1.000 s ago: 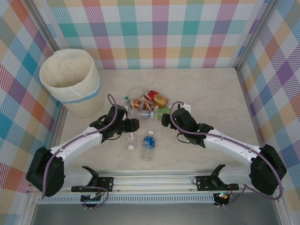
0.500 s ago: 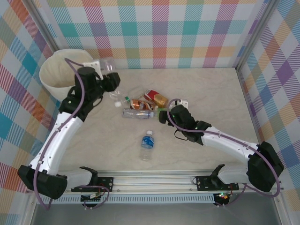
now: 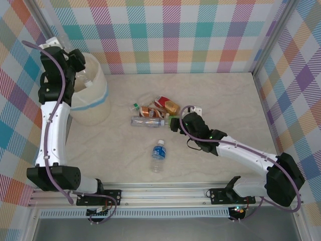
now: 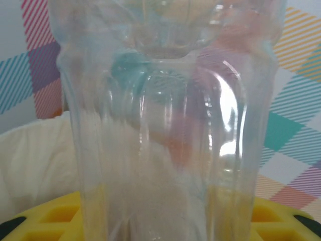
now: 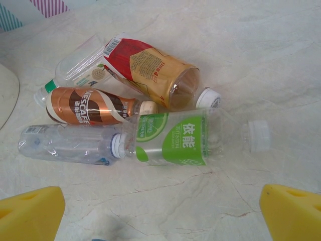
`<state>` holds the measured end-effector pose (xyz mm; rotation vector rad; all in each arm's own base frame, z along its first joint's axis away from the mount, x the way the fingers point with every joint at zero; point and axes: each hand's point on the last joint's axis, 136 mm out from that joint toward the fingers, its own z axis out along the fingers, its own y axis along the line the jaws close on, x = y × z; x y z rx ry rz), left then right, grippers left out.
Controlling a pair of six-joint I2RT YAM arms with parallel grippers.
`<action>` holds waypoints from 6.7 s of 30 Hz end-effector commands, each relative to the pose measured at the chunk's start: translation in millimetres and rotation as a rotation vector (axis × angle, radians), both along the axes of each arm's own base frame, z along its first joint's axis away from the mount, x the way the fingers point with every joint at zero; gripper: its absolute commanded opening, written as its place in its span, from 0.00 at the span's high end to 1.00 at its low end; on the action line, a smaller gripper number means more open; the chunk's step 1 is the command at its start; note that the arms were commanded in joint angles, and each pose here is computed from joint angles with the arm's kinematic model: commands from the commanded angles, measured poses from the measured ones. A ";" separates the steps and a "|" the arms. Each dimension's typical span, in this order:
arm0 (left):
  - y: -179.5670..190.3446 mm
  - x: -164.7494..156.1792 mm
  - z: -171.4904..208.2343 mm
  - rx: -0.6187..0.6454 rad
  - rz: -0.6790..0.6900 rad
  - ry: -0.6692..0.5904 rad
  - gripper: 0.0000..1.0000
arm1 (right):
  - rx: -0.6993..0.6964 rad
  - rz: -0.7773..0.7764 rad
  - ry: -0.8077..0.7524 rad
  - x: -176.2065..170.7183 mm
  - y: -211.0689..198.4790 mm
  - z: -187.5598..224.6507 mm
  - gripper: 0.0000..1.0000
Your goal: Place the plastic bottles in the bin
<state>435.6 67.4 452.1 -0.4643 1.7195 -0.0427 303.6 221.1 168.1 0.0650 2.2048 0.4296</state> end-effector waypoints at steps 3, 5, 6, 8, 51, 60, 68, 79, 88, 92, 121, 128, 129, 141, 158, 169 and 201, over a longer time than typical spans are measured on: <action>50.1 7.6 0.0 0.081 0.120 0.037 0.57 | 0.004 -0.012 -0.024 1.8 -3.9 6.7 0.00; 71.4 10.3 -10.1 0.110 0.176 0.074 0.57 | 0.002 -0.015 -0.022 1.6 -4.8 6.1 0.00; 81.4 11.0 -14.9 0.112 0.197 0.088 0.57 | 0.004 -0.015 -0.021 1.3 -4.6 6.2 0.00; 98.5 13.3 -24.4 0.124 0.226 0.117 0.56 | 0.004 -0.017 -0.017 0.9 -5.1 4.9 0.00; -100.0 -0.6 -63.2 -0.139 -0.171 0.166 0.00 | 0.095 0.031 0.246 -28.8 13.3 -50.5 0.00; -166.4 -73.2 -114.8 -0.183 -0.348 0.221 0.00 | 0.149 -0.006 0.208 -21.5 14.4 -42.3 0.00; -214.6 -133.8 -203.0 -0.173 -0.478 0.456 0.00 | 0.180 -0.021 0.211 -22.9 13.8 -41.9 0.00; -295.1 -197.0 -300.9 -0.170 -0.695 0.751 0.00 | 0.179 -0.117 0.222 -29.5 -8.1 -44.7 0.01; -329.4 -238.0 -356.8 0.112 -0.758 0.948 0.00 | 0.146 -0.195 0.202 -36.6 -34.1 -46.5 0.00; -338.7 -240.2 -375.0 0.164 -0.759 1.002 0.00 | 0.141 -0.210 0.195 -39.9 -41.3 -47.0 0.00; -330.7 -228.5 -433.2 0.290 -0.692 1.037 0.21 | 0.080 -0.189 0.136 -32.5 -43.8 -35.0 0.00; -331.4 -228.4 -427.6 0.265 -0.711 1.001 0.33 | 0.089 -0.191 0.136 -33.1 -43.7 -33.4 0.00; -331.3 -228.3 -426.9 0.260 -0.712 0.996 0.36 | 0.089 -0.192 0.137 -33.3 -44.3 -33.8 0.00; -340.7 -224.3 -398.3 0.189 -0.791 0.863 0.60 | 0.097 -0.199 0.131 -30.3 -42.2 -34.6 0.00; -268.0 -137.4 -207.3 -0.110 -0.658 0.370 1.00 | 0.192 -0.125 0.013 -15.4 -21.0 -3.1 0.00; -210.1 -72.9 -88.8 -0.203 -0.535 0.149 1.00 | 0.187 -0.127 0.014 -13.4 -19.5 -5.5 0.00; 39.8 27.2 0.3 -0.062 0.040 -0.048 0.97 | 0.167 -0.149 0.024 -20.2 -30.7 -6.2 0.00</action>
